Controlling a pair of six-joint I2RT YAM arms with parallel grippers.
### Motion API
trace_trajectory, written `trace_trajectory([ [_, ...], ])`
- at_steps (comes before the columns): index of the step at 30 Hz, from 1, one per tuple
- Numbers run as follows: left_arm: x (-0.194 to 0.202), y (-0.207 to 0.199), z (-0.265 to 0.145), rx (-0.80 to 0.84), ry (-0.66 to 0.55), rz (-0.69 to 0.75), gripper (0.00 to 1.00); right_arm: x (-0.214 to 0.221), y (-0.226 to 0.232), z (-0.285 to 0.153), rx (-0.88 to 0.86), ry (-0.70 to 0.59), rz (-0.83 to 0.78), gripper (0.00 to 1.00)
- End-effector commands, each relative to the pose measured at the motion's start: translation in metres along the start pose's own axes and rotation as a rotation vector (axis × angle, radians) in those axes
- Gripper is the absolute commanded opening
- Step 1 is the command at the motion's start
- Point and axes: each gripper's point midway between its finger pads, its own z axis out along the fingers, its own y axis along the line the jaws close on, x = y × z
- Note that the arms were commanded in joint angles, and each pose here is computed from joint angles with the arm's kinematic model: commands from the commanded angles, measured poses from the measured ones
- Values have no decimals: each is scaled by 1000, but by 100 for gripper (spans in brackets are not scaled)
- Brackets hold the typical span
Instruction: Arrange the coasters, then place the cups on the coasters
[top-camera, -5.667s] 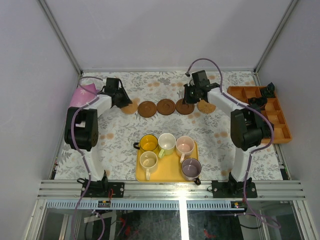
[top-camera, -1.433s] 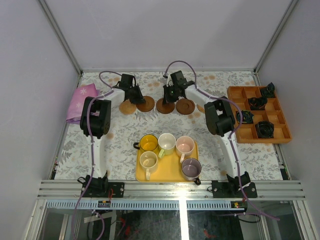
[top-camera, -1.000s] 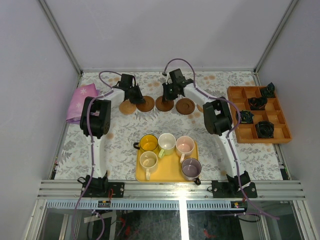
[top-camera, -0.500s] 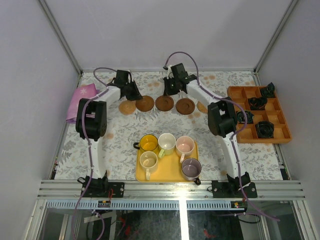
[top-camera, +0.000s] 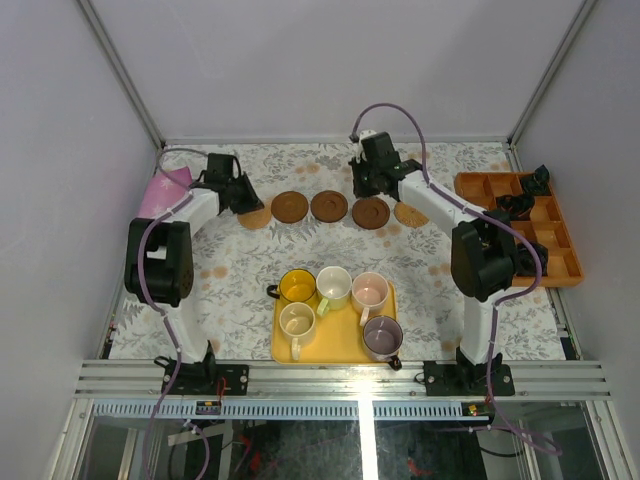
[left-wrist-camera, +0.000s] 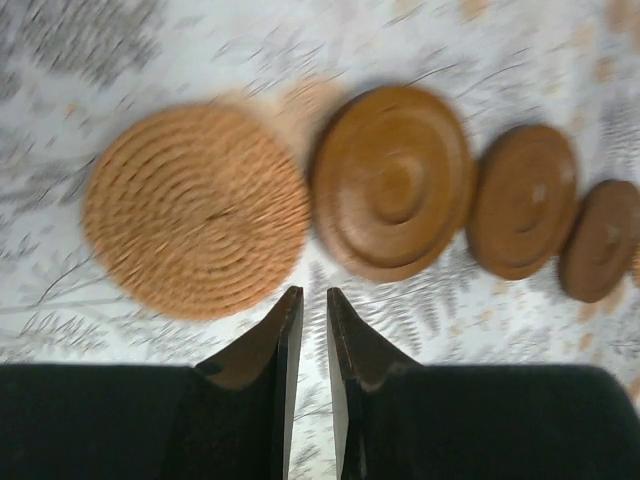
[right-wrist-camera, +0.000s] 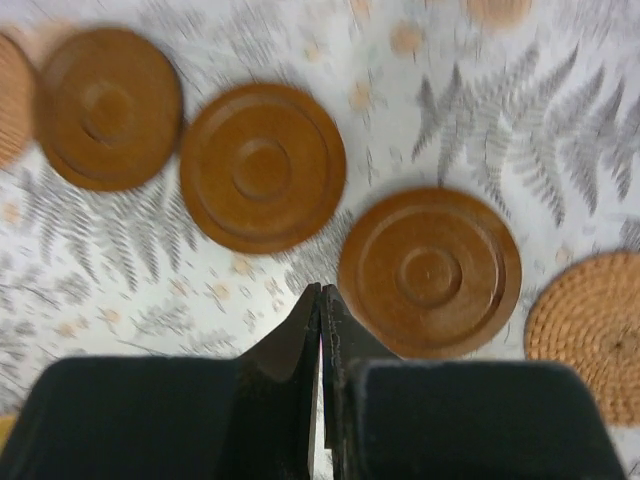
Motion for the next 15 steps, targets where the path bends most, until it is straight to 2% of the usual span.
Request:
trace_trajectory([
  [1, 11, 33, 3, -52, -2, -40, 15, 23, -26, -6, 100, 35, 22, 0],
  [15, 20, 59, 32, -98, 32, -64, 15, 59, -41, 9, 123, 136, 78, 0],
])
